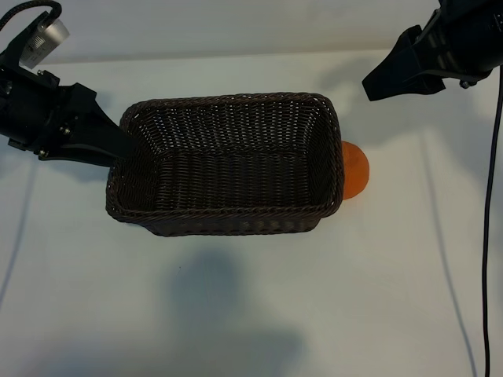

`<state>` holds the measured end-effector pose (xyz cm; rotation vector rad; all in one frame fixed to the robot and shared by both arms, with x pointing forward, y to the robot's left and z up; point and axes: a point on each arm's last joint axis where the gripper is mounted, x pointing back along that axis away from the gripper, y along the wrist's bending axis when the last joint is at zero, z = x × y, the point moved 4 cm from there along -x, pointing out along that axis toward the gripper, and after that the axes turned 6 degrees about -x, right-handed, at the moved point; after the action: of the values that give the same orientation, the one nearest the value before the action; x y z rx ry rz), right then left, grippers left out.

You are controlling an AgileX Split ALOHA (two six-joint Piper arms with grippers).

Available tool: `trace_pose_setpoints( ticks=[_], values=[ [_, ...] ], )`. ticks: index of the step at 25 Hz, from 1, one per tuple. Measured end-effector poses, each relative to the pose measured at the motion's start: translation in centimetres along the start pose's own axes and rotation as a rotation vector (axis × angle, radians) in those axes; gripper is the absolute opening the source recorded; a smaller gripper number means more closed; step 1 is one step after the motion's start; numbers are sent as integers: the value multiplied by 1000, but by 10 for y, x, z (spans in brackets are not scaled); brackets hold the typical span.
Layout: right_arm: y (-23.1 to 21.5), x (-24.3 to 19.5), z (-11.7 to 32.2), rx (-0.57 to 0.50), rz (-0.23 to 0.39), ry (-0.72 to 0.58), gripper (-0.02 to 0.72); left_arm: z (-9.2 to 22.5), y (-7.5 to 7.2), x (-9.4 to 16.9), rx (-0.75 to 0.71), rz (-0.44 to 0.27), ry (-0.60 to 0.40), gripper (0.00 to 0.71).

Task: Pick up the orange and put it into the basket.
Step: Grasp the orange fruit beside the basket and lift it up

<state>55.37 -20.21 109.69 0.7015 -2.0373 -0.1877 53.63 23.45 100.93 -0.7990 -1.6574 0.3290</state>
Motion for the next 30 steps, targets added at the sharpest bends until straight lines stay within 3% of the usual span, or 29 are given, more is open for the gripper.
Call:
trace_pose_setpoints(
  ticks=[10, 17, 23, 26, 30],
  values=[
    [-6, 0, -9, 14, 43, -68, 444, -1, 1, 0, -11, -4, -7, 456],
    [-37, 11, -12, -50, 173, -110, 444, -2, 1, 0, -12, -10, -14, 456],
    [-73, 29, -9, -170, 239, -133, 444, -3, 2, 0, -12, -15, -21, 456],
    [-92, 24, -2, -233, 238, -82, 444, -3, 2, 0, -12, -15, -21, 456],
    [-107, 1, 8, -307, 188, 17, 444, -3, 2, 0, -10, -14, -22, 456]
  ],
)
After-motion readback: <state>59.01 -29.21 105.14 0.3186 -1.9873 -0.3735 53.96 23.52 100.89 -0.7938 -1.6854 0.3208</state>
